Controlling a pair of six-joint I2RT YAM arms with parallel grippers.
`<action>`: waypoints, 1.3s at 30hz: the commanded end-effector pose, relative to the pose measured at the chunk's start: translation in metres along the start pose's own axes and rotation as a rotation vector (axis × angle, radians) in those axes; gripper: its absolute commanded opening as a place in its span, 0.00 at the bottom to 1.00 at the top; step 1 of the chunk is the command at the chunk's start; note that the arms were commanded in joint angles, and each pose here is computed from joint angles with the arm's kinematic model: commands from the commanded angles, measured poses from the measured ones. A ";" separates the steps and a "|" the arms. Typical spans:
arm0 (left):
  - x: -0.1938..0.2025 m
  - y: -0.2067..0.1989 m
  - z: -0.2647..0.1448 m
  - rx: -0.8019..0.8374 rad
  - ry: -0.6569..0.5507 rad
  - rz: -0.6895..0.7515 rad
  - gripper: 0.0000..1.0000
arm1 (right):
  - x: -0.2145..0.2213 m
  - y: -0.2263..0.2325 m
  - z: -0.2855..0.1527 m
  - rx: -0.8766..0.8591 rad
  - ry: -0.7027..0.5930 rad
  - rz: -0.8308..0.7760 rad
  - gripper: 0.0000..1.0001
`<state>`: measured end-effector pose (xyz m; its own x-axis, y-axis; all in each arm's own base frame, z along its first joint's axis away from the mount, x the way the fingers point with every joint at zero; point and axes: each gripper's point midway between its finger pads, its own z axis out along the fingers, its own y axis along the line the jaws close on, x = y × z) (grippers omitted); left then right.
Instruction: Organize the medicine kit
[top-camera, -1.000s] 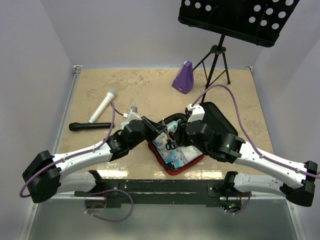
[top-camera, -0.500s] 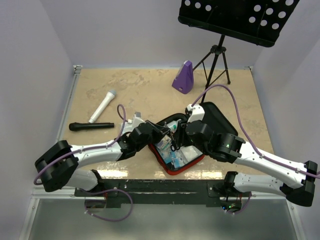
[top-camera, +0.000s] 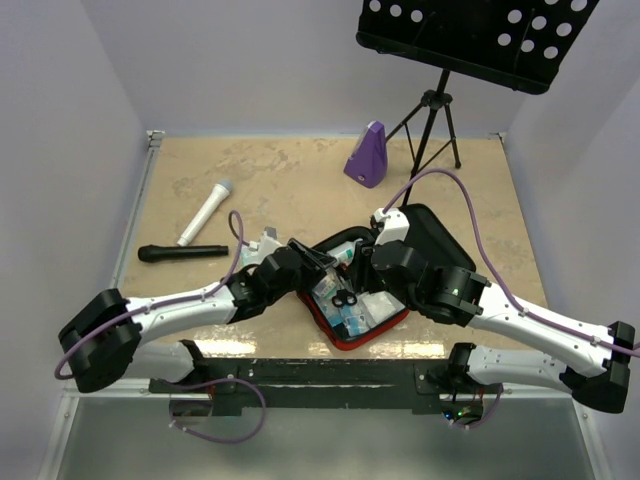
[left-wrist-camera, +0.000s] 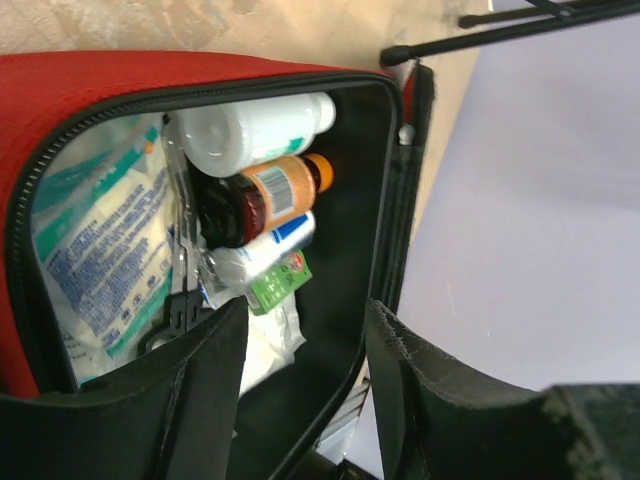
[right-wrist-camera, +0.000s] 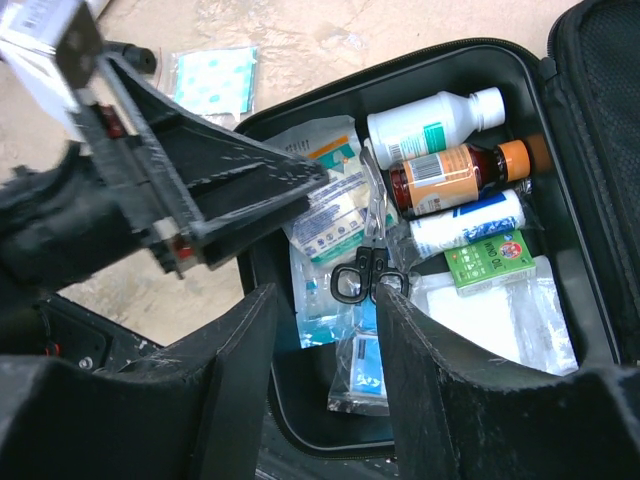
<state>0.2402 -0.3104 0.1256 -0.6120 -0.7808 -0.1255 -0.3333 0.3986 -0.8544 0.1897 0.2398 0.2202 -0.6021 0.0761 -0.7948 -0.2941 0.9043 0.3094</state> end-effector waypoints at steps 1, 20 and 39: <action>-0.011 -0.037 -0.028 0.073 -0.028 0.098 0.56 | -0.008 0.001 0.000 0.010 -0.030 0.020 0.49; -0.021 0.056 -0.042 -0.185 0.049 0.643 0.70 | 0.018 0.016 0.032 -0.013 0.030 0.006 0.49; -0.138 0.058 -0.015 -0.425 -0.120 0.884 0.47 | 0.018 0.007 0.020 -0.022 0.013 0.048 0.49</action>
<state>0.2647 -0.1855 0.0804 -0.7347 -0.2813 -0.6173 -0.1087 0.9470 -0.3022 0.1909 0.2554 0.1975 -0.6279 0.0867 -0.7735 -0.2934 0.8941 0.3384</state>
